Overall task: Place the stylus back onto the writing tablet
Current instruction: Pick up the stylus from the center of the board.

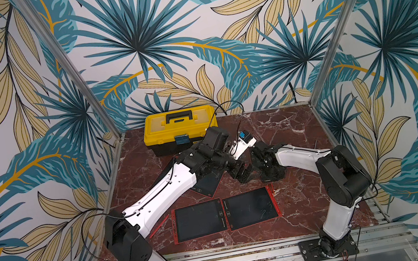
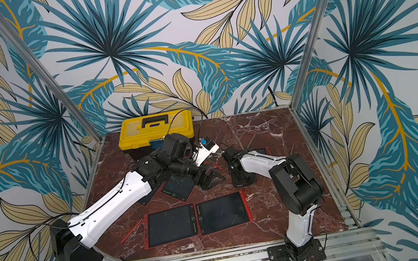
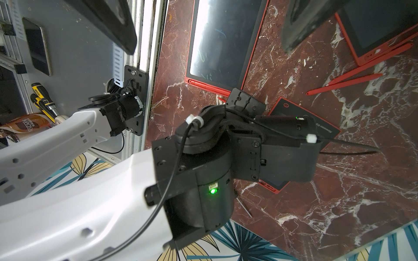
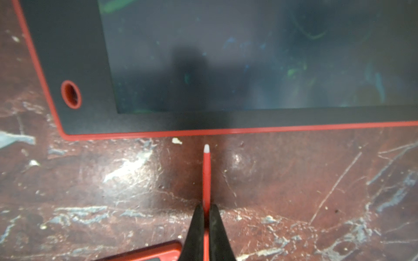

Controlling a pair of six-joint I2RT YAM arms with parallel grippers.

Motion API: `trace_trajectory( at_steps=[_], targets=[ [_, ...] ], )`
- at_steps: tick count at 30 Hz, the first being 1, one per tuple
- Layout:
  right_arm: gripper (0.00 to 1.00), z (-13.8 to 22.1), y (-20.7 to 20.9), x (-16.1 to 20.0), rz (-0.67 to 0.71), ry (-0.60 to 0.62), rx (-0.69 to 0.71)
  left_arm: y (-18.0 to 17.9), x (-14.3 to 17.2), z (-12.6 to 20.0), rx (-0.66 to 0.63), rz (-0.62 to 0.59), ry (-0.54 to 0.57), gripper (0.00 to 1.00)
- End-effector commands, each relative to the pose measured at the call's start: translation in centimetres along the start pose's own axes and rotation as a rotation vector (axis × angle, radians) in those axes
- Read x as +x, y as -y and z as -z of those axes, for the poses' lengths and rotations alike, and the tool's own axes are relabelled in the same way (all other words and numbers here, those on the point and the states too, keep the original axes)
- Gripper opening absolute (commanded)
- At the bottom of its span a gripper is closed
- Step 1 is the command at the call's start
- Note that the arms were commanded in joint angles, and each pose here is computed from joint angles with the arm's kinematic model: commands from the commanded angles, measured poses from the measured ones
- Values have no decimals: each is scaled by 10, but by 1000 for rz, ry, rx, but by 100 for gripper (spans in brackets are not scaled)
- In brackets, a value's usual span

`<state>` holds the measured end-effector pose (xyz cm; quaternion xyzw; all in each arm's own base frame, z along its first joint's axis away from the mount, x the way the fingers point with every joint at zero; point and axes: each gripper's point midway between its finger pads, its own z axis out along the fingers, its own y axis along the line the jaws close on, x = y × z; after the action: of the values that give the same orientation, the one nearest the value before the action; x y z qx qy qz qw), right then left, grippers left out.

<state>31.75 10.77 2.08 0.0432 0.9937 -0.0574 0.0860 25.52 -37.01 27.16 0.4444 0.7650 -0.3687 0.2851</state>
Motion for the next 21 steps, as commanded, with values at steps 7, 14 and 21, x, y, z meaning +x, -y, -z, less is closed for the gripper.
trace_trajectory(
  at_steps=[7, 14, 21],
  targets=[
    [3, 42, 8, -12, 148, 83, -9, 8, -4, 13, 12, -1, 29, 100],
    [2, 66, 33, -34, 121, 136, -3, 9, -6, 15, 8, -9, 36, 100],
    [2, 66, 65, -61, 74, 146, 21, 10, -4, 13, 22, -4, 31, 100]
  ],
)
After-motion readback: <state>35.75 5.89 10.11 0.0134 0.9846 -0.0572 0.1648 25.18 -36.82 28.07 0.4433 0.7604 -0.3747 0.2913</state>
